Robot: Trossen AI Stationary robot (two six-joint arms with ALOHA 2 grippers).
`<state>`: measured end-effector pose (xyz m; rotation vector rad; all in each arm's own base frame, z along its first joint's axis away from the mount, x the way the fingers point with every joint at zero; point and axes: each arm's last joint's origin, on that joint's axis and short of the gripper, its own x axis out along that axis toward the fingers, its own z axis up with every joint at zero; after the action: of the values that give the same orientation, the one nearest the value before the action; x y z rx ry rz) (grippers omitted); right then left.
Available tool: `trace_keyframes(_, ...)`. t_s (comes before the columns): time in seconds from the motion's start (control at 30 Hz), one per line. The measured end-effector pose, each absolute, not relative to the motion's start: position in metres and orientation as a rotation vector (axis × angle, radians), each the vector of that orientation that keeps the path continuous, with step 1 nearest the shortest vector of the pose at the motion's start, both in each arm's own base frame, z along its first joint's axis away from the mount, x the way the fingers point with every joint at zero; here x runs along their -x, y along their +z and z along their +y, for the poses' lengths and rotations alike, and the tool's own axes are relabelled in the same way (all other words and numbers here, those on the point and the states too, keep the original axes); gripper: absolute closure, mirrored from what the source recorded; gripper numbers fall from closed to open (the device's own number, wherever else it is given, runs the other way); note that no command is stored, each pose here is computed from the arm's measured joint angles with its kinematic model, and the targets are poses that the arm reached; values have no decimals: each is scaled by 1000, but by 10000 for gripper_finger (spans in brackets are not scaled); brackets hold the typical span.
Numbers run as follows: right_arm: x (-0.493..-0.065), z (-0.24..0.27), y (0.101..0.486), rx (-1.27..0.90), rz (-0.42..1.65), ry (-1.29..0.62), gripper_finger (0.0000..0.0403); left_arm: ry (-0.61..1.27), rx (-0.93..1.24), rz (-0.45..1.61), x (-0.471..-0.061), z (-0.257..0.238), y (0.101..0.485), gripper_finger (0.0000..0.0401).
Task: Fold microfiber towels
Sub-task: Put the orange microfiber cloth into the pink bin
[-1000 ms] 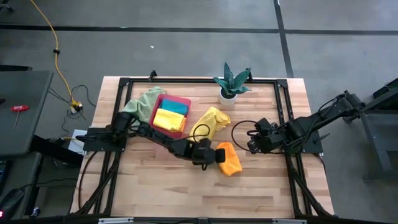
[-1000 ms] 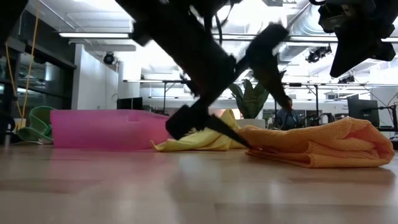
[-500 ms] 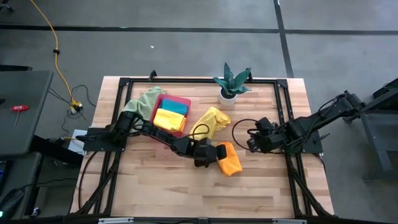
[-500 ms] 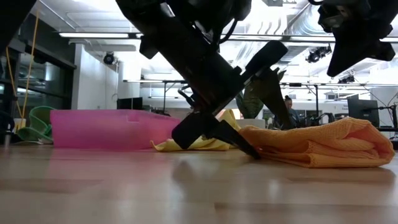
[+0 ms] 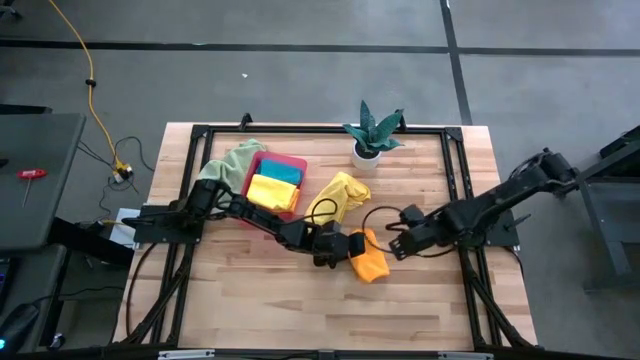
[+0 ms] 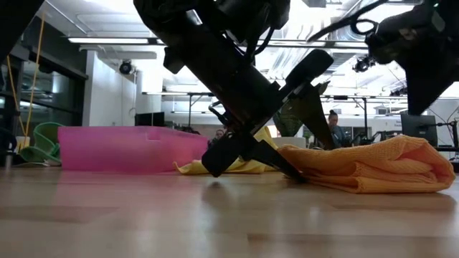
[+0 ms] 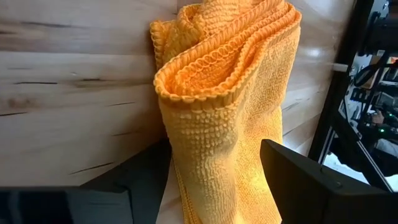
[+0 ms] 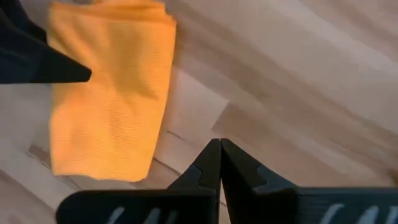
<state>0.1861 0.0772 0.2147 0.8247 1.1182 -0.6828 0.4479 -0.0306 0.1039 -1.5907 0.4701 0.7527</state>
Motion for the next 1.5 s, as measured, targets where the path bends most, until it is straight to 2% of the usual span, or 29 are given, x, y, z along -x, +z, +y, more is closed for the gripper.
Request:
trace_keyframes(0.2,-215,92,190,-865,1129,-626,403,744,1583,467,-448,-34,104,178)
trace_keyframes(0.53,-239,102,146,-828,1173,-683,403,727,1553,476,-447,-42,104,182)
trace_keyframes(0.83,-257,110,140,-922,1076,-590,403,716,1534,485,-447,-45,104,182)
trace_keyframes(1.03,-256,110,140,-920,1079,-592,403,702,1501,498,-447,-47,104,193)
trace_keyframes(1.17,-254,109,144,-917,1081,-593,403,694,1474,513,-446,-47,103,243)
trace_keyframes(1.33,-248,106,153,-906,1079,-595,403,653,1422,542,-447,-49,105,376)
trace_keyframes(1.5,-235,100,173,-887,1047,-622,403,587,1354,601,-446,-47,109,388)
